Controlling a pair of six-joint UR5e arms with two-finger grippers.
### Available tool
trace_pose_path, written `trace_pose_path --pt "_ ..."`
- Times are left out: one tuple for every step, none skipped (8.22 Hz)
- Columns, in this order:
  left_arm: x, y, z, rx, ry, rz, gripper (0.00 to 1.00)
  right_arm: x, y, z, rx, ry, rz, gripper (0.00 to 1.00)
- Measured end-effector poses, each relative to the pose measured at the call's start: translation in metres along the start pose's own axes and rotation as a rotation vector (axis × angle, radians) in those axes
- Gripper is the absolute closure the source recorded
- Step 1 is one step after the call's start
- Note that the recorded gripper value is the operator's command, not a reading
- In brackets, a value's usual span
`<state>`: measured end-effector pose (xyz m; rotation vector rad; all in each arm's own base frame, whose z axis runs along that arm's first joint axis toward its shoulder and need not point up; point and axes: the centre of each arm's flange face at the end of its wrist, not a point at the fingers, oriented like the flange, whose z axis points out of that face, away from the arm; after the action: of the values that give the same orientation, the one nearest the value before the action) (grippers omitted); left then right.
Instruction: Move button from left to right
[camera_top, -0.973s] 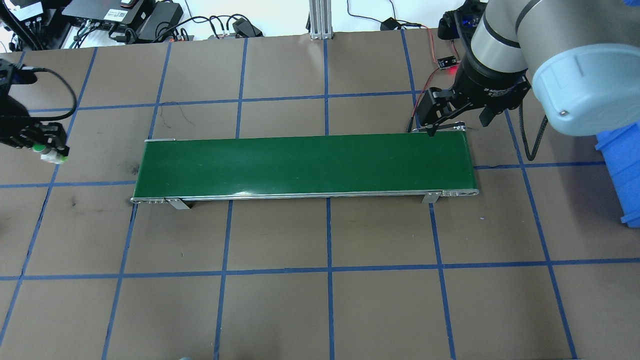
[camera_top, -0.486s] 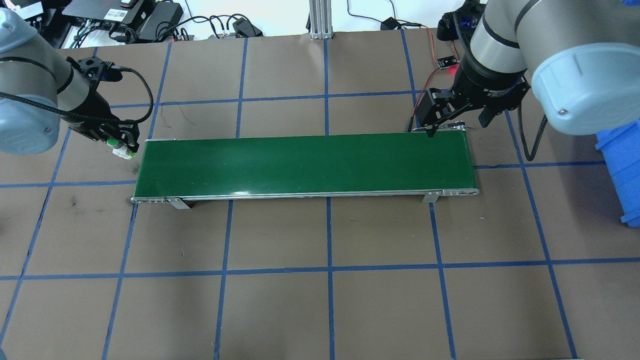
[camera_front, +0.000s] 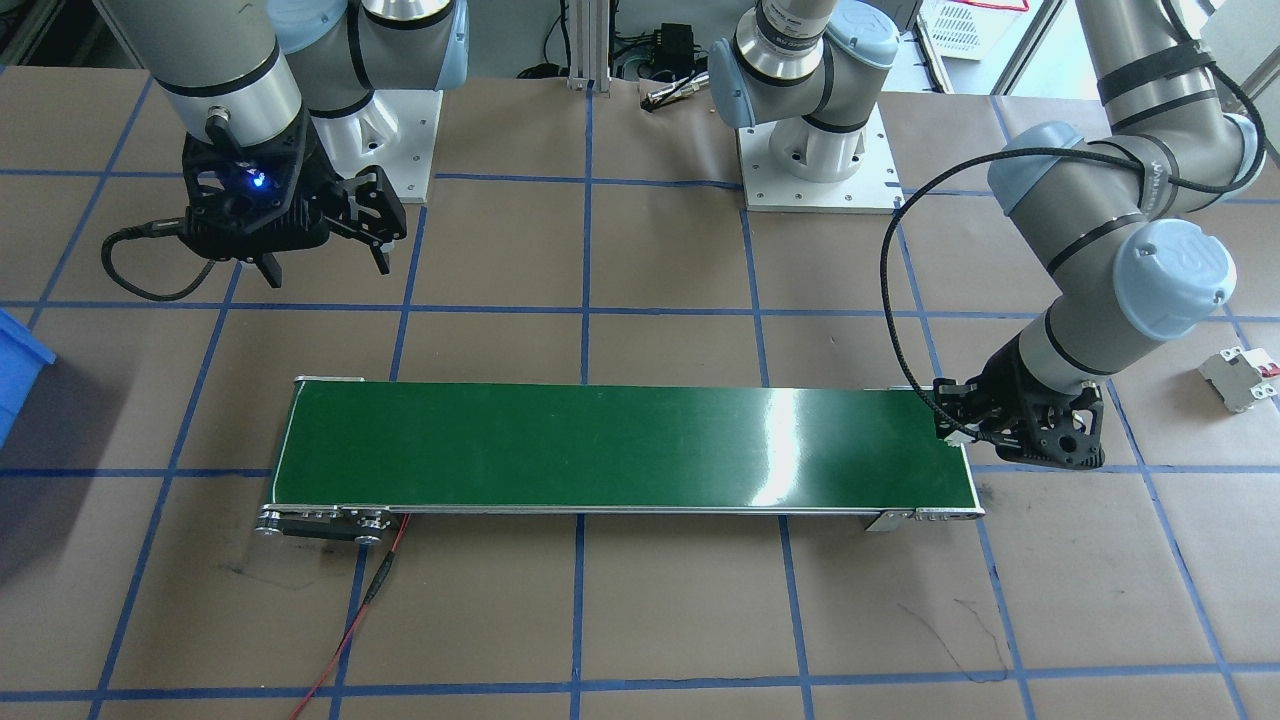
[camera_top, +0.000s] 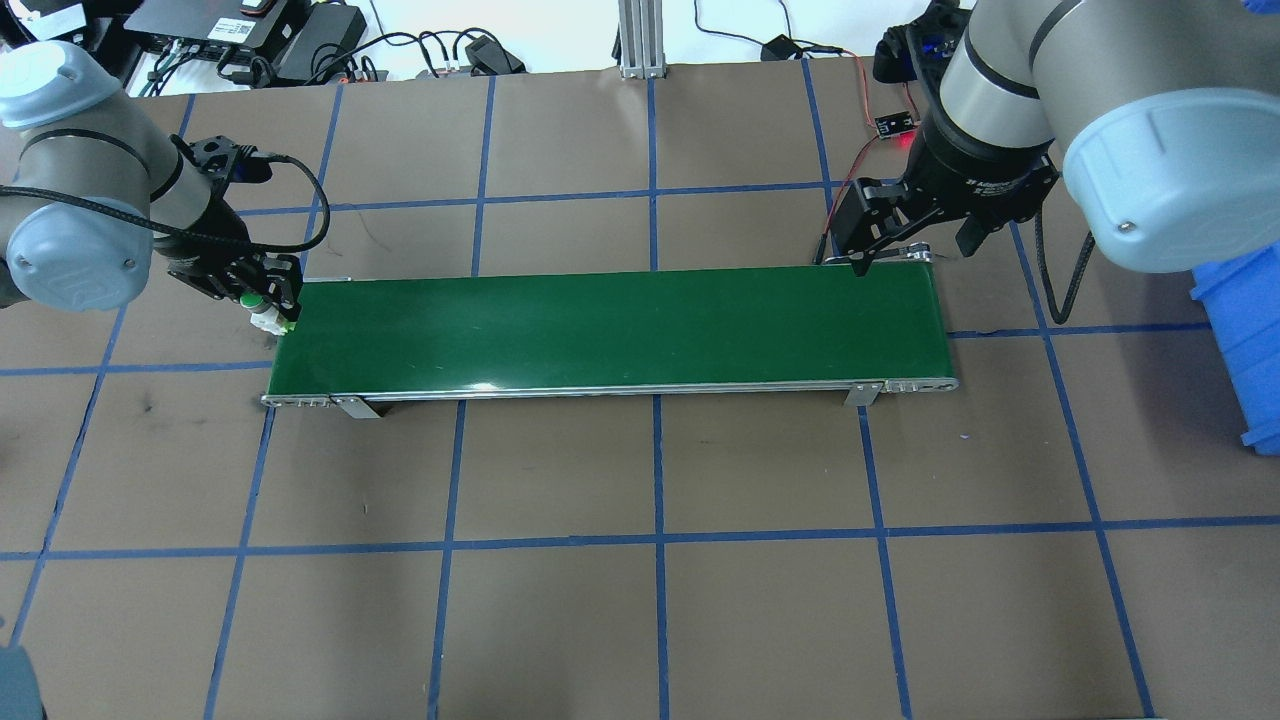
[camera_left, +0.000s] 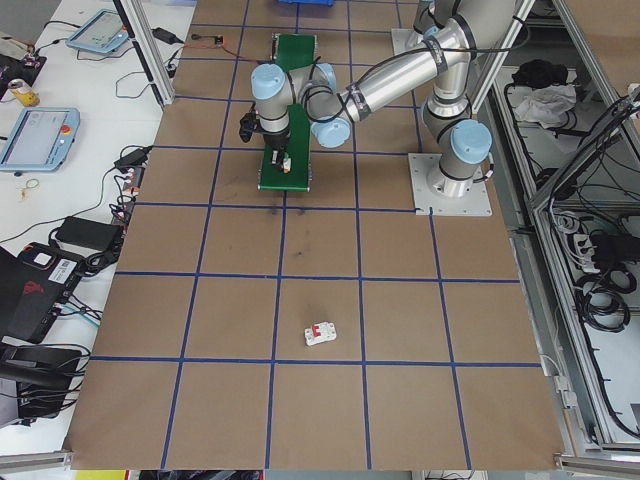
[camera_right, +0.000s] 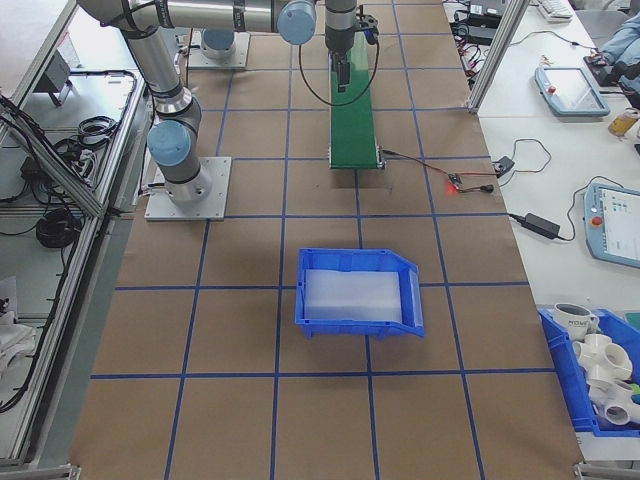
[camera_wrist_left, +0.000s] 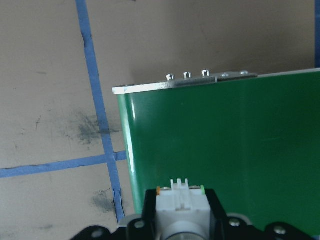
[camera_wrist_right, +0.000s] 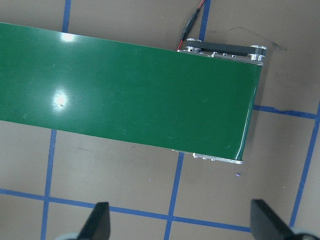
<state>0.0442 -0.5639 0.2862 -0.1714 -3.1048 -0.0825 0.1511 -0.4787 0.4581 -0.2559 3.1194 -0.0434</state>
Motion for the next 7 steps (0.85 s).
trace_pose_path --pt "-0.001 -0.003 0.008 -0.01 0.004 -0.009 1.0 -0.001 0.0 0.0 -0.001 -0.001 -0.002 0.0" --pt "-0.002 -0.005 0.015 -0.018 0.008 -0.022 1.0 -0.003 0.0 0.001 -0.001 -0.001 -0.005 0.0" --pt "-0.002 -0.007 0.02 -0.023 0.011 -0.032 0.94 -0.007 0.0 0.001 -0.003 -0.002 -0.011 0.0" --pt "-0.001 -0.007 0.024 -0.028 0.014 -0.04 0.32 -0.013 0.0 0.003 -0.003 -0.003 -0.02 0.0" --pt "0.002 -0.007 0.028 -0.036 0.017 -0.041 0.0 -0.019 0.0 0.004 -0.003 -0.002 -0.03 0.0" --pt "0.009 -0.006 0.029 -0.04 0.017 -0.035 0.0 -0.023 0.001 0.004 -0.002 -0.002 -0.036 0.0" --pt "0.022 -0.005 0.026 -0.037 0.008 -0.014 0.0 -0.025 0.001 0.004 0.0 -0.001 -0.039 0.01"
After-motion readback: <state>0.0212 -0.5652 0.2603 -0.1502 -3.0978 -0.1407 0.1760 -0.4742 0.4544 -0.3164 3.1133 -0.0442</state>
